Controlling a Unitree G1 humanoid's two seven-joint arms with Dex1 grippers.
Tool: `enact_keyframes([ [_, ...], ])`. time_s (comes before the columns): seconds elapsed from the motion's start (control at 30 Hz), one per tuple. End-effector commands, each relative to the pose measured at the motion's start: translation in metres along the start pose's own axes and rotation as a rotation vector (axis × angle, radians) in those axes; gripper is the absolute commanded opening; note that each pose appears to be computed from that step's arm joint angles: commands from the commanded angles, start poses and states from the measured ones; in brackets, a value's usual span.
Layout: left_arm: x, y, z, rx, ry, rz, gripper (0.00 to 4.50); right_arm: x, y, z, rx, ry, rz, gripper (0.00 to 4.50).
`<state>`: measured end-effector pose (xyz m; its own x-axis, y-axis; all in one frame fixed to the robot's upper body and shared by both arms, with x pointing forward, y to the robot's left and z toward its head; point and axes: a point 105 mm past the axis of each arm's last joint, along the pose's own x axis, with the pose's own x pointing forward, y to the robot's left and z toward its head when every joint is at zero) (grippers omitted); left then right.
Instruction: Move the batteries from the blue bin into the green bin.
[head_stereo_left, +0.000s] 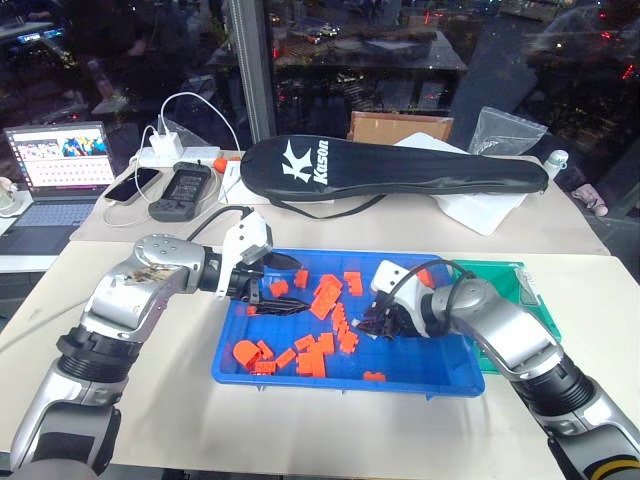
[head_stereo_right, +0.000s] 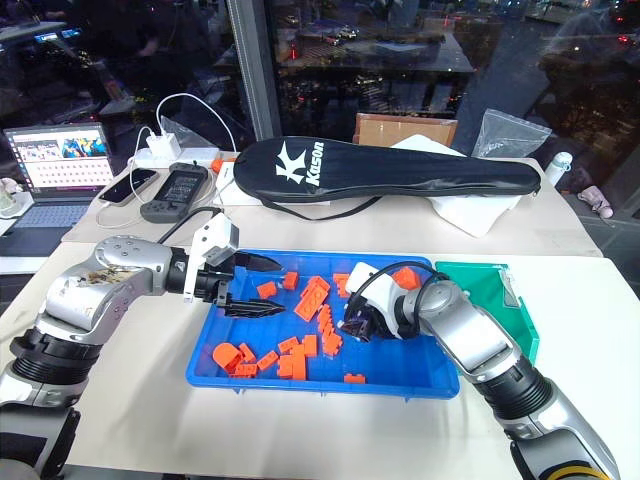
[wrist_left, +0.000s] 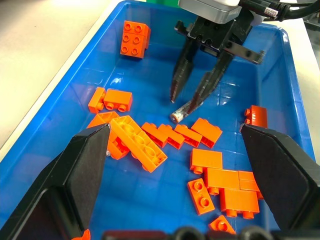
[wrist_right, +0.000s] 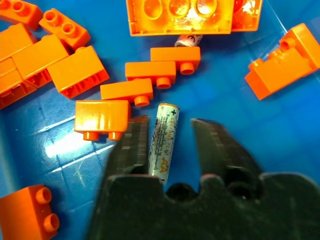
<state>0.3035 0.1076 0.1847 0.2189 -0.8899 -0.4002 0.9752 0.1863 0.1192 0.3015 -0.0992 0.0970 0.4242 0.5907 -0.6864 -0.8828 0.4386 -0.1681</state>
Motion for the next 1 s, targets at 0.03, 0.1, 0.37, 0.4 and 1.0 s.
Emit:
enact_keyframes([
  [0.03, -0.006, 0.0, 0.011, 0.055, -0.021, -0.001, 4.5, 0.001, -0.008, -0.009, -0.015, 0.029, -0.061, 2.49],
  [0.1, -0.008, -0.002, 0.012, 0.061, -0.022, -0.015, 4.5, 0.001, -0.009, -0.011, -0.004, 0.021, -0.064, 1.93],
  [0.37, -0.013, 0.0, 0.018, 0.074, -0.037, -0.026, 4.5, -0.011, -0.013, 0.005, -0.023, -0.038, -0.065, 0.26],
  [0.4, -0.016, 0.001, 0.021, 0.07, -0.051, -0.027, 4.5, -0.021, -0.017, 0.012, -0.028, -0.063, -0.073, 0.26],
  [1.0, -0.019, 0.014, 0.064, 0.067, -0.266, -0.085, 4.5, -0.191, -0.1, -0.049, 0.138, 0.094, -0.536, 0.26],
])
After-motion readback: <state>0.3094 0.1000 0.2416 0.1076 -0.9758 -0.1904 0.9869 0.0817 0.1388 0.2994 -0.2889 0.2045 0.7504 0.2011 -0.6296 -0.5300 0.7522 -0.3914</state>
